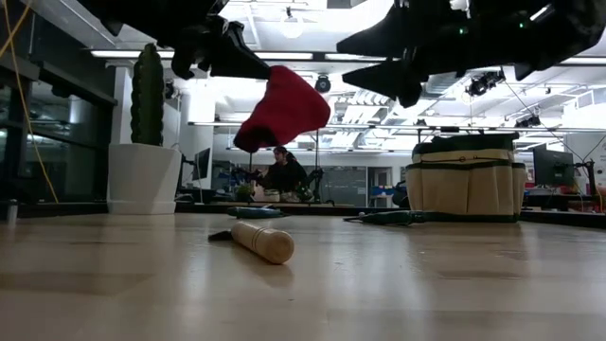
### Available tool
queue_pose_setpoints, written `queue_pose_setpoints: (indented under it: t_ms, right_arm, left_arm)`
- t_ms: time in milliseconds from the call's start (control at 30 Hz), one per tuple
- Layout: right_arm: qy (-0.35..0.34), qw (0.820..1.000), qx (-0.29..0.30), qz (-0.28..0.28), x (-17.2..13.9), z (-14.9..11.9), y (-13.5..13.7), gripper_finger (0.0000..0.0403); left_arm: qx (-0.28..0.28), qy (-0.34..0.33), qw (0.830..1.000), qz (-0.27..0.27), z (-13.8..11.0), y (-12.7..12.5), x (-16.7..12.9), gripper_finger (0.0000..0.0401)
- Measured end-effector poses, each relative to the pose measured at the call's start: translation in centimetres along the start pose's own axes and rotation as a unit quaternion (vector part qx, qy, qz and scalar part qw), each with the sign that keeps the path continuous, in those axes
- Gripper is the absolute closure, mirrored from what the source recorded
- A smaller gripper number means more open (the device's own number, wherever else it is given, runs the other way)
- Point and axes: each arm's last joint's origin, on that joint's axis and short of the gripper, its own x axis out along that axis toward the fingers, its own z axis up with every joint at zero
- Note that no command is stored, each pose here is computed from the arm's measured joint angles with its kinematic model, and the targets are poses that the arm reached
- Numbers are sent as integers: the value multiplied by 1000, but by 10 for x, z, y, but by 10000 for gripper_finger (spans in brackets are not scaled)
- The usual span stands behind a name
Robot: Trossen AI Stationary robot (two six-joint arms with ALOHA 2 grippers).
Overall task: Pick & Place Garden tools in Gardening bag
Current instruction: Put the red gloves into the gardening bag
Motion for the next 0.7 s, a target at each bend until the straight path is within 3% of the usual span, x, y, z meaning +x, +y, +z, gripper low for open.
queue_pose_setpoints:
  t_ms: [167, 333, 700]
  right_arm:
    - [9, 998, -58, -5, 8, 8, -4, 85]
    - [67, 991, -116, -16, 23, 21, -6, 85]
    - [118, 986, -116, -5, 35, 36, -18, 86]
  left_arm:
    - [0, -2, 1000, 1, 0, 0, 0, 401]
    - [0, -2, 1000, 0, 0, 0, 0, 401]
    - [0, 0, 1000, 0, 0, 0, 0, 401]
